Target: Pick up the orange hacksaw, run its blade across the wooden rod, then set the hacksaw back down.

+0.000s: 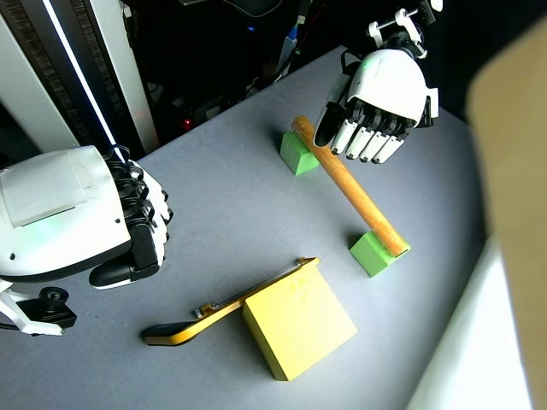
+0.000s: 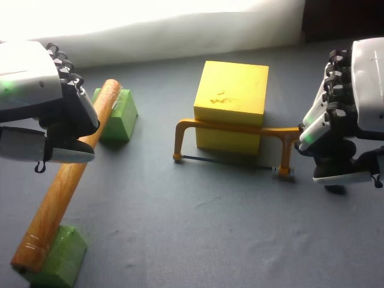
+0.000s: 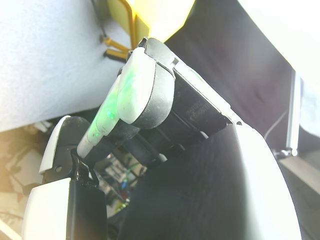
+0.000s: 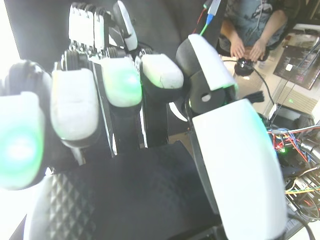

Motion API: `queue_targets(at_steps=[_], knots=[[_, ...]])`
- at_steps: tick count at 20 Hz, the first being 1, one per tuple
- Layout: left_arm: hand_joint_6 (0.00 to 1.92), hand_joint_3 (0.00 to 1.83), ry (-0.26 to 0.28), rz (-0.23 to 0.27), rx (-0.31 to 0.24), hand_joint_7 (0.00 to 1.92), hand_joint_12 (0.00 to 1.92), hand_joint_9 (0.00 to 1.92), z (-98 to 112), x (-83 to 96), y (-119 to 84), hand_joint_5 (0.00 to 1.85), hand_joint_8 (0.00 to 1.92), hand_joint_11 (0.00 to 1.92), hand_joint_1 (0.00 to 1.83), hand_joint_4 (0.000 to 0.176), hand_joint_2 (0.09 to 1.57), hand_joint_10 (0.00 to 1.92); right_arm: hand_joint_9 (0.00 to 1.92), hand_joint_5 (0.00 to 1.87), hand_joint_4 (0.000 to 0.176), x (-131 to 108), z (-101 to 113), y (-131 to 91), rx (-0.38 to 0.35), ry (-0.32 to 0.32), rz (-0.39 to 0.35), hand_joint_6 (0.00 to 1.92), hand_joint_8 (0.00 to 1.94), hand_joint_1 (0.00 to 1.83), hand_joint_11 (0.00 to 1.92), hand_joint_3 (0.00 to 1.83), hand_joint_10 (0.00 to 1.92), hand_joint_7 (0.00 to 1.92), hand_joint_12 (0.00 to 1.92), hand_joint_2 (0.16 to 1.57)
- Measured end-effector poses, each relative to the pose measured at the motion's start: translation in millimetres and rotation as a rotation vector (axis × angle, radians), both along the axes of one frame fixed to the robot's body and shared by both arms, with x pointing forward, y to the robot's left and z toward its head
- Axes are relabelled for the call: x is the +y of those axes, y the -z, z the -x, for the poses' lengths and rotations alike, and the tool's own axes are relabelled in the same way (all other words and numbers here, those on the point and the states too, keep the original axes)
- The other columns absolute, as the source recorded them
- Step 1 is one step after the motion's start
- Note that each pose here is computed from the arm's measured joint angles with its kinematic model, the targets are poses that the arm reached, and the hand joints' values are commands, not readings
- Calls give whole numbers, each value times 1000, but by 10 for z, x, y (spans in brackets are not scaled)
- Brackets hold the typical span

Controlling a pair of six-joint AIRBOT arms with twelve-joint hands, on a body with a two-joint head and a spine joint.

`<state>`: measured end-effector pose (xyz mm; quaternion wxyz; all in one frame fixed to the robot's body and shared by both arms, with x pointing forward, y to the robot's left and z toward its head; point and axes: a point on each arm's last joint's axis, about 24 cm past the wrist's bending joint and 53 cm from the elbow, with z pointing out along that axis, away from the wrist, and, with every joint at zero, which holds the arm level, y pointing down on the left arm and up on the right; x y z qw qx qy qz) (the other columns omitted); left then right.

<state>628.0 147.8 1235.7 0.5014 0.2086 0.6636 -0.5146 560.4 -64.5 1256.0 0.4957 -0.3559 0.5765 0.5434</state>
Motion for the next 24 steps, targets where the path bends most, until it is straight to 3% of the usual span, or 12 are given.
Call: queue_targets(at_steps=[1, 7, 9, 10, 12, 15, 17, 20, 24], knots=[[3, 21, -1, -4, -1, 5, 233, 41, -2, 2, 6, 13, 1, 0, 3, 0, 1252, 6, 82, 56, 0, -1, -12, 12, -2, 5, 5, 11, 10, 26, 0, 22, 22, 74, 484, 1137], [2, 0, -9, 0, -4, 32, 157, 26, -40, 39, -12, 44, 2, 0, 0, 0, 1206, 2, 73, 58, 0, 5, -40, -19, 20, 13, -7, 1, 2, 76, 0, 0, 3, 67, 405, 1118], [4, 0, -13, -11, -3, 6, 57, 4, -52, 54, 11, 15, 0, 0, 0, 0, 1198, 0, 71, 56, 0, -9, -97, -32, 112, 30, -33, 0, 1, 76, 0, 0, 1, 67, 396, 1113], [0, 0, -14, -10, -2, 0, 11, 0, -54, 55, 9, 2, 0, 0, 6, 0, 1199, 0, 73, 61, 0, -37, -185, -114, 148, 64, -79, 2, 2, 97, 0, 0, 2, 71, 398, 1104], [0, 0, -17, -11, -4, 0, 9, 10, -61, 79, 0, 0, 0, 19, 13, 0, 1200, 4, 75, 61, 0, -203, -434, -310, 273, 164, -199, 1, 0, 135, 0, 0, 1, 61, 433, 1093], [0, 3, -29, -14, -5, 0, 6, 9, -73, 128, -14, 0, 0, 10, 0, 0, 1209, 2, 86, 64, 0, -506, -762, -364, 379, 322, -280, 3, 3, 145, 0, 0, 3, 75, 469, 1082], [0, 7, -26, -14, 5, 3, 9, 13, -71, 141, -17, 0, 1, 15, 0, 0, 1221, 4, 101, 87, 0, -752, -885, -303, 458, 401, -318, 7, 6, 178, 0, 0, 6, 93, 529, 1066], [0, 7, -19, -40, -1, 7, 8, 14, -89, 197, 5, 0, 3, 11, 0, 0, 1225, 4, 114, 91, 0, -1072, -1004, -20, 641, 497, -355, 4, 3, 284, 0, 0, 6, 99, 601, 1044], [0, 5, -20, -63, -1, 19, 14, 32, -111, 245, 47, 0, 6, 21, 0, 0, 1226, 10, 104, 75, 0, -1233, -903, 308, 848, 520, -345, 1, 1, 456, 0, 0, 1, 80, 602, 1048]])
